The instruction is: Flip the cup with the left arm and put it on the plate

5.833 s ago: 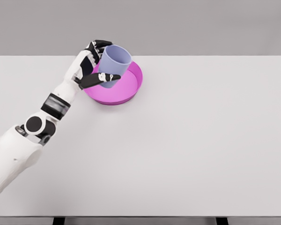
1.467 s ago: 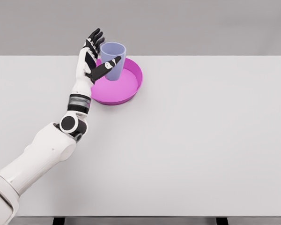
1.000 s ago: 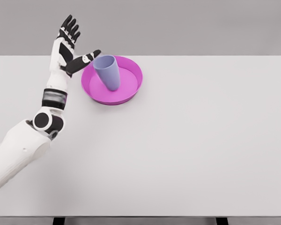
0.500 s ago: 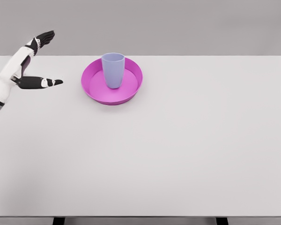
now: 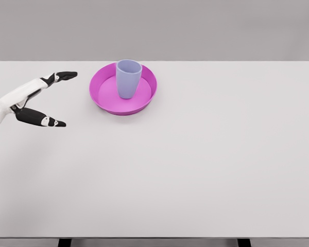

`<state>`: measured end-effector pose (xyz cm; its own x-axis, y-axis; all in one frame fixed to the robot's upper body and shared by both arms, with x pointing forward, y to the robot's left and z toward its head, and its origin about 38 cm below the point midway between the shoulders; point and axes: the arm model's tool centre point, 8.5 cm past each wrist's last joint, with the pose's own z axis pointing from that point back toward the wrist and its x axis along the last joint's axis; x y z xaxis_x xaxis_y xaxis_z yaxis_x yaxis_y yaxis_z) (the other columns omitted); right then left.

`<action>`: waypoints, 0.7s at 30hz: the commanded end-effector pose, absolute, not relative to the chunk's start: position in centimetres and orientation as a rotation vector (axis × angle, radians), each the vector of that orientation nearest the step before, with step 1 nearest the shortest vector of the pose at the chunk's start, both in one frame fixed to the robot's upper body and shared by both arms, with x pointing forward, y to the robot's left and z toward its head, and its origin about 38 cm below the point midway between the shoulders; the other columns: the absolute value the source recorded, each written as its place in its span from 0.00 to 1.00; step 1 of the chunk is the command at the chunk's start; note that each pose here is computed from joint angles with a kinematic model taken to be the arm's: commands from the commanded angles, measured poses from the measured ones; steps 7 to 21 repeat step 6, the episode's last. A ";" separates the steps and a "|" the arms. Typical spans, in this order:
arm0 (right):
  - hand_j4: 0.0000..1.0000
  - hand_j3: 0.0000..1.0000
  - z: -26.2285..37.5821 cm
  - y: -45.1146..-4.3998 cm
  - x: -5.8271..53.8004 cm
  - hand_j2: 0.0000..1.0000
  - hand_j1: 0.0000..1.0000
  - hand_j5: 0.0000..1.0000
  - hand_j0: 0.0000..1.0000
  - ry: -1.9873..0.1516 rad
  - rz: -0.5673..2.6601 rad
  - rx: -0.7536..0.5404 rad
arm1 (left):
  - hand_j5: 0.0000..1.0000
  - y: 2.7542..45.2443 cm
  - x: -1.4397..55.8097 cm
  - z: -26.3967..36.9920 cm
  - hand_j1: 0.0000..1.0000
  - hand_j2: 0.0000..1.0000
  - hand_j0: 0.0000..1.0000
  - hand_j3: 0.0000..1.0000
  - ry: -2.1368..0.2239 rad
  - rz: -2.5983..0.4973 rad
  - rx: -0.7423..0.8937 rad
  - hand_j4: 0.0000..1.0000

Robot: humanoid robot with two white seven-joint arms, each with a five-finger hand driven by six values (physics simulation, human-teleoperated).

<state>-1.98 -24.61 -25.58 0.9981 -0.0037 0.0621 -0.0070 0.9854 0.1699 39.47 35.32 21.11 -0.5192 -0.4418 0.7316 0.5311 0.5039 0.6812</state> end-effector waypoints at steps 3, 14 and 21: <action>1.00 1.00 -25.6 -24.6 -2.0 1.00 1.00 1.00 1.00 -0.063 0.002 0.171 | 1.00 34.8 39.2 21.6 1.00 1.00 1.00 1.00 -1.755 -1.187 -0.113 1.00; 1.00 1.00 -25.6 -24.6 -2.0 1.00 1.00 1.00 1.00 -0.062 0.003 0.173 | 1.00 34.9 39.2 21.7 1.00 1.00 1.00 1.00 -1.757 -1.182 -0.112 1.00; 1.00 1.00 -25.6 -24.6 -2.0 1.00 1.00 1.00 1.00 -0.062 0.003 0.173 | 1.00 34.9 39.2 21.7 1.00 1.00 1.00 1.00 -1.757 -1.182 -0.112 1.00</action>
